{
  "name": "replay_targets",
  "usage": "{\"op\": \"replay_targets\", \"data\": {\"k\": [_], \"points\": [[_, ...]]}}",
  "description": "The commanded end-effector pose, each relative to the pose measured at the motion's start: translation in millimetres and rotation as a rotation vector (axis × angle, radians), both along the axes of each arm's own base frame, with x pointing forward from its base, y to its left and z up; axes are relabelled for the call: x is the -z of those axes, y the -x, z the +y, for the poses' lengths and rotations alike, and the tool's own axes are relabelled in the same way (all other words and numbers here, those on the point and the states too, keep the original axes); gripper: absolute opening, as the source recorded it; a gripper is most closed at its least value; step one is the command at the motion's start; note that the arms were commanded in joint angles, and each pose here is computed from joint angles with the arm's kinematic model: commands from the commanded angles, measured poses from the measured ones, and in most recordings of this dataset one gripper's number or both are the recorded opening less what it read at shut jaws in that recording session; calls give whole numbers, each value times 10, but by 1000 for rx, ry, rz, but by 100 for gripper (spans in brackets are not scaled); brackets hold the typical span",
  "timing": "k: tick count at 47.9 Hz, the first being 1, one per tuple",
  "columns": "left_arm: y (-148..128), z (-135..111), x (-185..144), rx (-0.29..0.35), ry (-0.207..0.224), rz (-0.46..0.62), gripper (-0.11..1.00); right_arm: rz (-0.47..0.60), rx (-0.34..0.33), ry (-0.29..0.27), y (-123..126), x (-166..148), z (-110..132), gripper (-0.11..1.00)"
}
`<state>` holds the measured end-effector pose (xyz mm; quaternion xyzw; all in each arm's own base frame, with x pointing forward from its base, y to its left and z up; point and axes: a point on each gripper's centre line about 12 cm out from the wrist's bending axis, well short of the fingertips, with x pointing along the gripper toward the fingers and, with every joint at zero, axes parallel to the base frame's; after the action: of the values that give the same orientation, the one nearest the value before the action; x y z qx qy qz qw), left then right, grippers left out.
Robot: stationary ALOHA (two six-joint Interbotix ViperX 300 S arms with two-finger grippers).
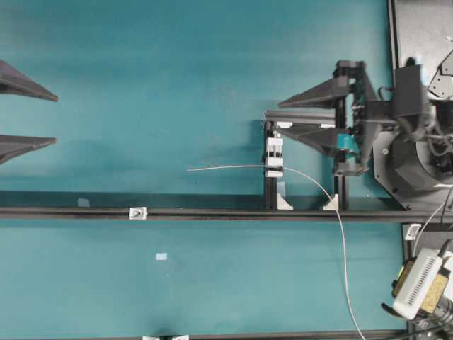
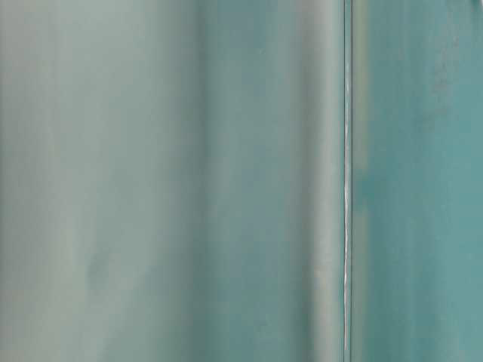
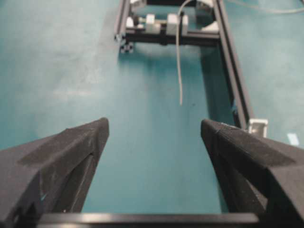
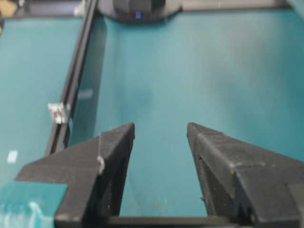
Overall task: Insert the wire into the hole on the left side and pull it with the left arm.
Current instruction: 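Move the right gripper left toward the white wire at the clamp fixture, then close the right gripper on the white wire beside the fixture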
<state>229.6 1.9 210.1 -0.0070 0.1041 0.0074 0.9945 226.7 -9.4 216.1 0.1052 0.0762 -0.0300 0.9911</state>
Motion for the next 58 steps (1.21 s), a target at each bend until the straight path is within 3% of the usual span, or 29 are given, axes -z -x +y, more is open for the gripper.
{"op": "replay_targets", "data": {"k": [1, 11, 58], "points": [[-52, -2, 6, 0, -1, -8, 63, 2, 5, -16, -79, 3, -8, 59], [-81, 37, 168, -17, 0, 35, 64, 53, -5, -54, -177, 174, 27, 59], [-180, 108, 498, -50, 18, 174, 64, 273, -56, -56, -676, 671, 181, 59]]}}
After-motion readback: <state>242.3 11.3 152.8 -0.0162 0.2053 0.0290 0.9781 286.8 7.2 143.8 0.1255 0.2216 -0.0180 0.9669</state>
